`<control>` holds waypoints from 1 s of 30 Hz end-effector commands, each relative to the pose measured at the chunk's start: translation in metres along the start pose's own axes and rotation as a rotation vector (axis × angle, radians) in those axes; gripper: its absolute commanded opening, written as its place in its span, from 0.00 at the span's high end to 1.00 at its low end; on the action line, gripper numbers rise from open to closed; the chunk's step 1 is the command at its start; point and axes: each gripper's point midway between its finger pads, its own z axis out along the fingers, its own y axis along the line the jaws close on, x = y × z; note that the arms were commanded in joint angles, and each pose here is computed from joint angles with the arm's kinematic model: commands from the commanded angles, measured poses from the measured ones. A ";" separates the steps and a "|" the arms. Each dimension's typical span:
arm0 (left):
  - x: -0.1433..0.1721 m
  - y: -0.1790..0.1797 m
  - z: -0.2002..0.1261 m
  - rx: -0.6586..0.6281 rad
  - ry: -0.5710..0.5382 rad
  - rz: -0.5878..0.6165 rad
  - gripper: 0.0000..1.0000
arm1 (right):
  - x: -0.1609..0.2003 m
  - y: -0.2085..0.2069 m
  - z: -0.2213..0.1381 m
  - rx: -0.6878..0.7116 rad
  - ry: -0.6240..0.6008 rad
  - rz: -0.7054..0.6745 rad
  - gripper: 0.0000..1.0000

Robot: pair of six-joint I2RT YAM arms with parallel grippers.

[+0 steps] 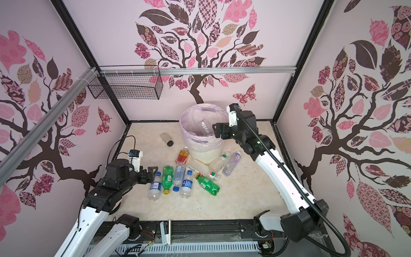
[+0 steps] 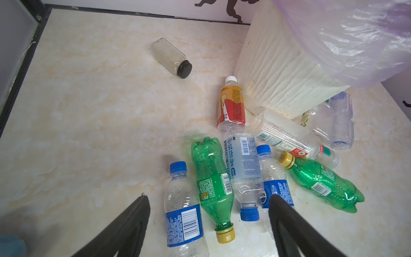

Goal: Throw the plastic bottles in the bin
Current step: Pick up the plastic bottle from the middle-left of the table.

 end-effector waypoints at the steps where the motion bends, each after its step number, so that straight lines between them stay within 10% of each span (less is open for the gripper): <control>1: 0.006 0.009 0.007 -0.050 0.039 -0.035 0.14 | 0.002 -0.004 -0.029 0.030 -0.051 -0.016 0.10; 15: 0.035 0.025 0.029 -0.161 0.206 -0.169 0.16 | 0.132 -0.042 -0.044 0.087 0.083 0.121 0.06; 30: 0.068 0.027 0.053 -0.221 0.338 -0.224 0.25 | 0.176 -0.051 -0.053 0.089 0.123 0.172 0.05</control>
